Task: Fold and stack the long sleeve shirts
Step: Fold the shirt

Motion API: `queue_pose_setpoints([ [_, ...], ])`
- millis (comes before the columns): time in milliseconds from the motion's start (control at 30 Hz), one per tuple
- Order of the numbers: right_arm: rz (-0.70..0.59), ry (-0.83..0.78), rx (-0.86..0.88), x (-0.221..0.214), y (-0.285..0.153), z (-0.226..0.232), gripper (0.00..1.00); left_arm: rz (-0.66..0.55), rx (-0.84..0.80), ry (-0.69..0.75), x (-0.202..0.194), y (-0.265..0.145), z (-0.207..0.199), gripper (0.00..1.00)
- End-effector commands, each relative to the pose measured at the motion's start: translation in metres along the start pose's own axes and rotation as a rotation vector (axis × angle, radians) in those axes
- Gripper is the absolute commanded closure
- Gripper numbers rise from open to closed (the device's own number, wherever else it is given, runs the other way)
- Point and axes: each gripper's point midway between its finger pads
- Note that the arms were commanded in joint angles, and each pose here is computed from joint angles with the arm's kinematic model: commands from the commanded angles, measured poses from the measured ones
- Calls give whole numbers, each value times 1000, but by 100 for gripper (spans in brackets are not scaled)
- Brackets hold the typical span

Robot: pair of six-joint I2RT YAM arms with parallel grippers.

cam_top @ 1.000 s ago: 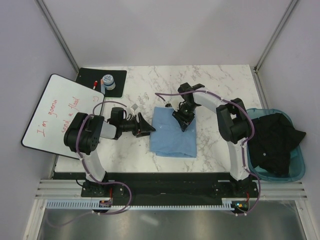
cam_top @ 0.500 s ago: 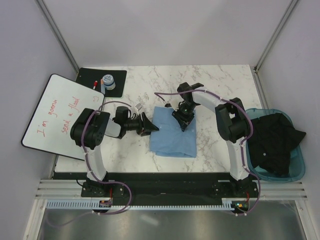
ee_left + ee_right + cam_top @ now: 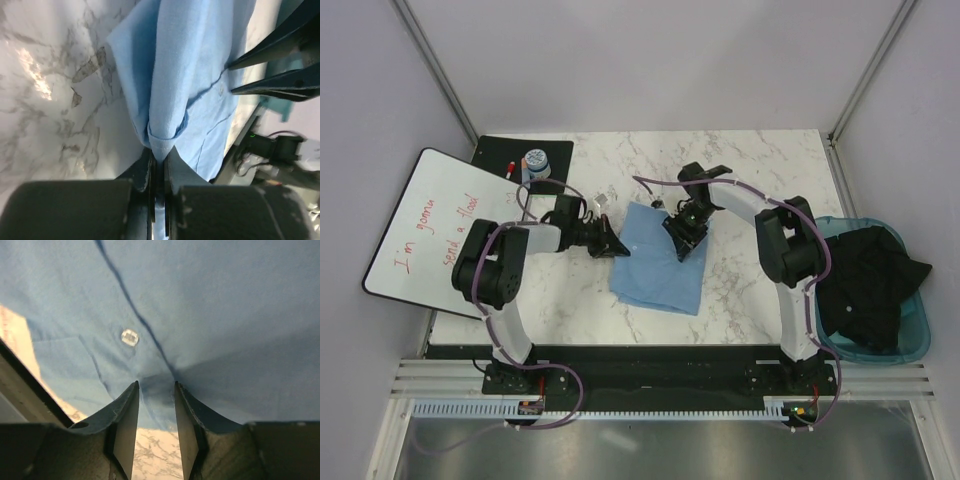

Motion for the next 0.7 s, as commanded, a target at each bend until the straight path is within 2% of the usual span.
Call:
queue_pose_setpoints([
  [0,-168,103,11,15,-45,8,56,39,245,256,13,-48,0,98],
  [33,-186,115,15,13,-53,14,55,4,286,306,29,-55,-5,98],
  [100,-208,143,24,6,-63,16,55,71,354,376,30,-68,2,98],
  [133,-225,136,15,7,-71,18,55,41,402,434,50,-75,-6,98],
  [200,-239,145,22,2,-79,20,55,61,484,530,67,-89,-3,98],
  [233,-251,135,15,1,-85,22,55,-7,551,607,96,-102,-16,98],
  [300,-256,147,16,-5,-90,23,55,-67,626,741,126,-122,-34,98],
  [333,-269,143,13,-6,-95,26,55,-159,695,815,155,-144,-58,98],
  [400,-274,150,18,-12,-98,26,55,-226,773,948,182,-165,-88,98],
  [433,-281,149,22,-13,-100,28,55,-312,841,1004,203,-188,-116,98],
  [533,-290,156,31,-20,-103,28,56,-370,933,1171,213,-206,-159,98],
  [567,-295,169,35,-23,-104,27,56,-340,947,1260,206,-194,-171,98],
  [667,-310,192,64,-29,-103,29,57,-256,971,1323,181,-166,-167,98],
])
Point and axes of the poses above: each gripper's point midway between its finger pads, its own y axis out along the fingers, its own z axis along the line the jaws close on, x = y × z, and after that the axes turned 11 degrees about -y, right-handed
